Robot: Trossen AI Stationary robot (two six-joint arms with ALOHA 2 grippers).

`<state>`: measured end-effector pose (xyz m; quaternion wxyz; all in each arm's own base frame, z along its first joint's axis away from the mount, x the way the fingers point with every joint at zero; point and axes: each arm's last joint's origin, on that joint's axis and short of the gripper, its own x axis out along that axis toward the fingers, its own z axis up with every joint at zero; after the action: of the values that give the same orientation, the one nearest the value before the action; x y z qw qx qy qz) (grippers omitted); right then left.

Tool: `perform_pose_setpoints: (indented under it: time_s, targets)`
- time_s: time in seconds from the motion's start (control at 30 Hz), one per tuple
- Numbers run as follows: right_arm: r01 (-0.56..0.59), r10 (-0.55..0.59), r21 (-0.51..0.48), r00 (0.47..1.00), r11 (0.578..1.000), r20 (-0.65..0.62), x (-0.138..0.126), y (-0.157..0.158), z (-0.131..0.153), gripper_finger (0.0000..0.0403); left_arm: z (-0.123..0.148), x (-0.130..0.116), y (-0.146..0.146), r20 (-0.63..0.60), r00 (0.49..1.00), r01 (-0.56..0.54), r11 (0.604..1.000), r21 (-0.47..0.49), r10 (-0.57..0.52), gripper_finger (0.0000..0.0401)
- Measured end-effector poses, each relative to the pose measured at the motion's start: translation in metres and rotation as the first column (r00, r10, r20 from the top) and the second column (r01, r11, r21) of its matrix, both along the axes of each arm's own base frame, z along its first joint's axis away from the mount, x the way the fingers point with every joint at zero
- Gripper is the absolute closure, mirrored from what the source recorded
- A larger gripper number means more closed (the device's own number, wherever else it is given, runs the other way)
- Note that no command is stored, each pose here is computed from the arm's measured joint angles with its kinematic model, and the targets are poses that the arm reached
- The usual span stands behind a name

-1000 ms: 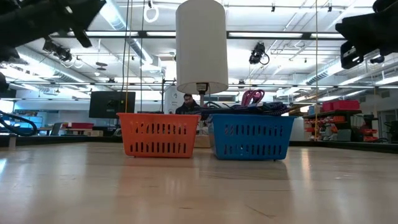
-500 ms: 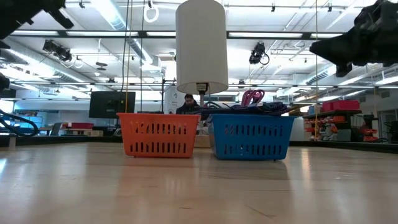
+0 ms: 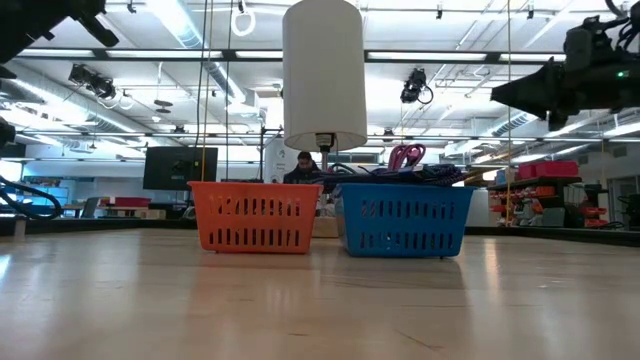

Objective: Pick & Place USB Port
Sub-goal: Return to Home Position

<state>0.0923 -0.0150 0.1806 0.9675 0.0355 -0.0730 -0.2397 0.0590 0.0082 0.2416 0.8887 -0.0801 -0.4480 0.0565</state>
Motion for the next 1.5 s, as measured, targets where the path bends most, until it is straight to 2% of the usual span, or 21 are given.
perform_pose_setpoints:
  time_s: [0.4,1.13,1.2,1.27,1.33,1.37,1.5]
  targets:
    - [-0.055,0.055,0.005,0.998,0.998,0.002,0.001,0.007,0.0,0.0344,0.0,0.0,0.0,-0.001,1.0,0.0,1.0,0.0,0.0,0.0316]
    - [-0.056,0.056,0.005,0.998,0.998,0.004,0.001,0.007,0.0,0.0344,0.0,0.0,0.0,-0.004,1.0,0.0,1.0,0.0,0.0,0.0316]
    - [-0.056,0.056,0.005,0.998,0.998,0.003,0.001,0.007,0.0,0.0344,-0.002,0.002,0.0,-0.035,0.999,-0.028,0.999,0.019,0.028,0.0316]
    - [-0.056,0.056,0.005,0.998,0.998,0.004,0.001,0.007,0.0,0.0344,-0.008,0.009,0.001,-0.133,0.991,-0.029,0.999,0.019,0.032,0.0316]
    - [-0.056,0.056,0.005,0.998,0.998,0.004,0.001,0.007,0.0,0.0344,-0.018,0.018,0.001,-0.272,0.962,-0.028,1.0,0.013,0.03,0.0316]
    - [-0.056,0.056,0.005,0.998,0.998,0.004,0.001,0.007,0.0,0.0344,-0.026,0.023,0.002,-0.365,0.931,-0.029,1.0,0.011,0.031,0.0316]
    - [-0.056,0.056,0.005,0.998,0.998,0.004,0.001,0.007,0.0,0.0344,-0.061,0.036,0.003,-0.689,0.725,-0.025,0.999,-0.037,-0.008,0.0316]
